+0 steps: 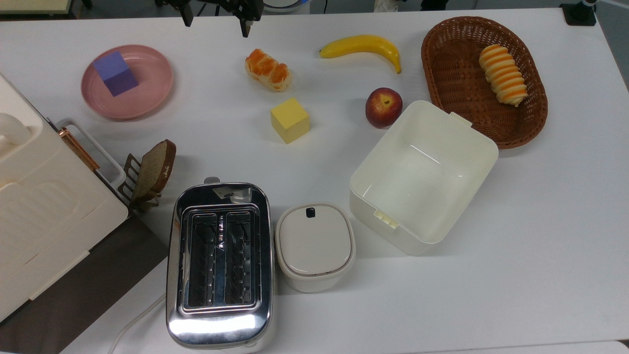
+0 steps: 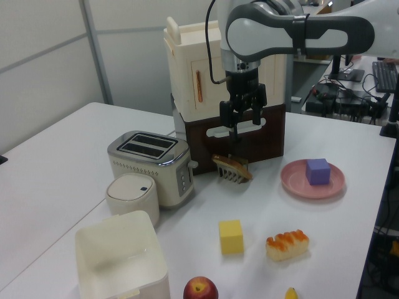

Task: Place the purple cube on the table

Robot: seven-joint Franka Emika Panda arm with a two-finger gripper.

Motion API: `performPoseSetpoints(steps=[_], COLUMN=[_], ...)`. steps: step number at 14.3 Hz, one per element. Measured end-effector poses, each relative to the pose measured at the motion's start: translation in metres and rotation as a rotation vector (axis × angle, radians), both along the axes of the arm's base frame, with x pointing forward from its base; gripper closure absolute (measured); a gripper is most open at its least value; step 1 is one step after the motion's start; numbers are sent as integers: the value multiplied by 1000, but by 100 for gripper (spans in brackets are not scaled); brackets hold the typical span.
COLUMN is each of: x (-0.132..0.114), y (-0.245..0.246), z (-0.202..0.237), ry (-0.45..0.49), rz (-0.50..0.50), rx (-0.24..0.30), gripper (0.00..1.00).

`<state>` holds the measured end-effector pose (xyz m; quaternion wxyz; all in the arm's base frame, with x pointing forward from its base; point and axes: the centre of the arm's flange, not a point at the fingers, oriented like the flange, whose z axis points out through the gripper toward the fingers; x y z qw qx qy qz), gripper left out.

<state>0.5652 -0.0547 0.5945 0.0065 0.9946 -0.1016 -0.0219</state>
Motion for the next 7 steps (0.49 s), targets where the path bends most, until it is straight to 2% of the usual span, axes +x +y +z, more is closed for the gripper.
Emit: performPoseSetpoints(steps=[7], x=[2], y=[13], z=[-3], ry=[6], rz=[22], rx=[-3], gripper=[0])
